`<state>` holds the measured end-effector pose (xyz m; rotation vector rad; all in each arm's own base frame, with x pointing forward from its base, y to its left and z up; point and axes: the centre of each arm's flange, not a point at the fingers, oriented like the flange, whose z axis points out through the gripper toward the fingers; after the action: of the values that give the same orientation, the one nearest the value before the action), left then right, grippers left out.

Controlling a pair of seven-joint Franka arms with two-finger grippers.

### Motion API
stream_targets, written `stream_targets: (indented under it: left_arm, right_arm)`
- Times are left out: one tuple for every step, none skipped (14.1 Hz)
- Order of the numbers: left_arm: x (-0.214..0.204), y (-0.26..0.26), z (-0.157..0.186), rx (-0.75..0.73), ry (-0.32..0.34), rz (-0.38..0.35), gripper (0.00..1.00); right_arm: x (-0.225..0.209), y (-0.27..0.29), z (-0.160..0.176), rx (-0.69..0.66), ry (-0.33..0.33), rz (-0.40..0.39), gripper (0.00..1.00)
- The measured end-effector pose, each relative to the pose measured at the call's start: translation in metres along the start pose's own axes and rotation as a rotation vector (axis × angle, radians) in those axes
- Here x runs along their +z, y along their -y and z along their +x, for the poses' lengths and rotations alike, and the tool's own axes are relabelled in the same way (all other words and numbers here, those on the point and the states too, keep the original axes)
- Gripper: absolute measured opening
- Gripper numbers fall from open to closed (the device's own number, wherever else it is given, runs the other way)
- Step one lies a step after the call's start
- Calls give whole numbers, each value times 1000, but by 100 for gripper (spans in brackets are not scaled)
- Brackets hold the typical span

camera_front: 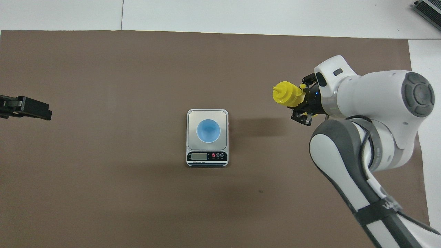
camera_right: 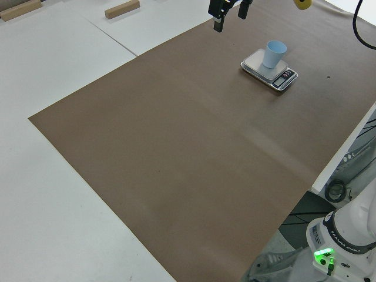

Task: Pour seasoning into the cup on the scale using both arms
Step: 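Bring the yellow bottle upright back to its spot with the right gripper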

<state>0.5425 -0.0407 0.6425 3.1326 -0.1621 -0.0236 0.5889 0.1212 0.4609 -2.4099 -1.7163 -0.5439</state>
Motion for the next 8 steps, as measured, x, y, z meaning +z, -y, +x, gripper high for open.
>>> stream_targets:
  left_arm:
    - [0, 0, 0, 0, 0, 0, 100]
    - [0, 0, 0, 0, 0, 0, 100]
    - [0, 0, 0, 0, 0, 0, 100]
    - [0, 0, 0, 0, 0, 0, 100]
    - [0, 0, 0, 0, 0, 0, 100]
    - [0, 0, 0, 0, 0, 0, 100]
    - [0, 0, 0, 0, 0, 0, 100]
    - [0, 0, 0, 0, 0, 0, 100]
  right_arm:
    - [2, 0, -12, 35, -64, 23, 48]
    - [5, -1, -26, 58, -134, 35, 48]
    - [10, -2, -43, 85, -212, 40, 48]
    - [16, -2, -61, 104, -275, 35, 48]
    - [23, -2, -79, 118, -325, 17, 48]
    - [30, 0, -97, 136, -374, -5, 48]
    - [38, 3, -112, 153, -422, -23, 48]
    - [45, 7, -126, 167, -459, -35, 48]
